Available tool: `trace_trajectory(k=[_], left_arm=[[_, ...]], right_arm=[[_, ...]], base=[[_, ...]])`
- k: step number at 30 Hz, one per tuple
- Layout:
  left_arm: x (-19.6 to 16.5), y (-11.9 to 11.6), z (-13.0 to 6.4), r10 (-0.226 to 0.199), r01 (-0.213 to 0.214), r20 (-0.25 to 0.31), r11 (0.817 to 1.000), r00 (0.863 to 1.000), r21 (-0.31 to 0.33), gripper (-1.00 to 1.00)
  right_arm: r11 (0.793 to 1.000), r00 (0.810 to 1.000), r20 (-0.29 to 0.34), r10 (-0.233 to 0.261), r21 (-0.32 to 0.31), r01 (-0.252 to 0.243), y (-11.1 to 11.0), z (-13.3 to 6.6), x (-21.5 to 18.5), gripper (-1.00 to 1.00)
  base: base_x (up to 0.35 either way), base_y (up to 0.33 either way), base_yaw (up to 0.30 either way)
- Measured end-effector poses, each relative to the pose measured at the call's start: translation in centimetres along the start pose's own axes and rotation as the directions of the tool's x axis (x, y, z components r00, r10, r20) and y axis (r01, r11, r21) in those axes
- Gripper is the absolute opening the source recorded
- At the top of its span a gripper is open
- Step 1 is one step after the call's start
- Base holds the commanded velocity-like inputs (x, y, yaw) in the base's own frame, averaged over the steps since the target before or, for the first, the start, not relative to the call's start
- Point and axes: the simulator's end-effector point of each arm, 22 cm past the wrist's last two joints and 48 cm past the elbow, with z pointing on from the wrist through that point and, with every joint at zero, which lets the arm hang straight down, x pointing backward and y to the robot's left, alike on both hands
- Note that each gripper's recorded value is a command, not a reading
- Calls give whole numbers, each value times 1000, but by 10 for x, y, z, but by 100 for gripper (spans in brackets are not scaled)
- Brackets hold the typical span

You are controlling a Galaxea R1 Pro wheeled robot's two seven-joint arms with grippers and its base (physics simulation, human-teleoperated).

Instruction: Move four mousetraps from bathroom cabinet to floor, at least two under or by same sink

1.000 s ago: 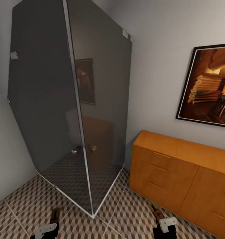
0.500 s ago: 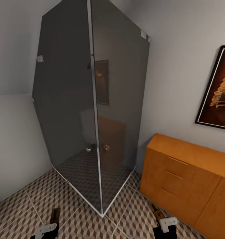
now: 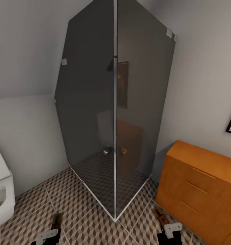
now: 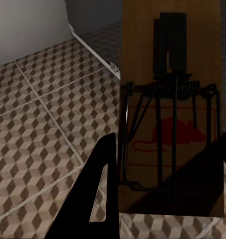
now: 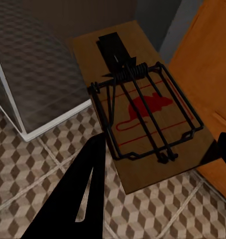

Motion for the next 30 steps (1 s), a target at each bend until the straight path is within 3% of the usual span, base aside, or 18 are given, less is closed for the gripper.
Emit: trace_trajectory(k=[30], left_arm=[[0,0,0,0,0,0,1000,1000,0,-100]], right_arm=[[1000,1000,0,0,0,0,0,0,0,-100]], base=[[0,0,287]])
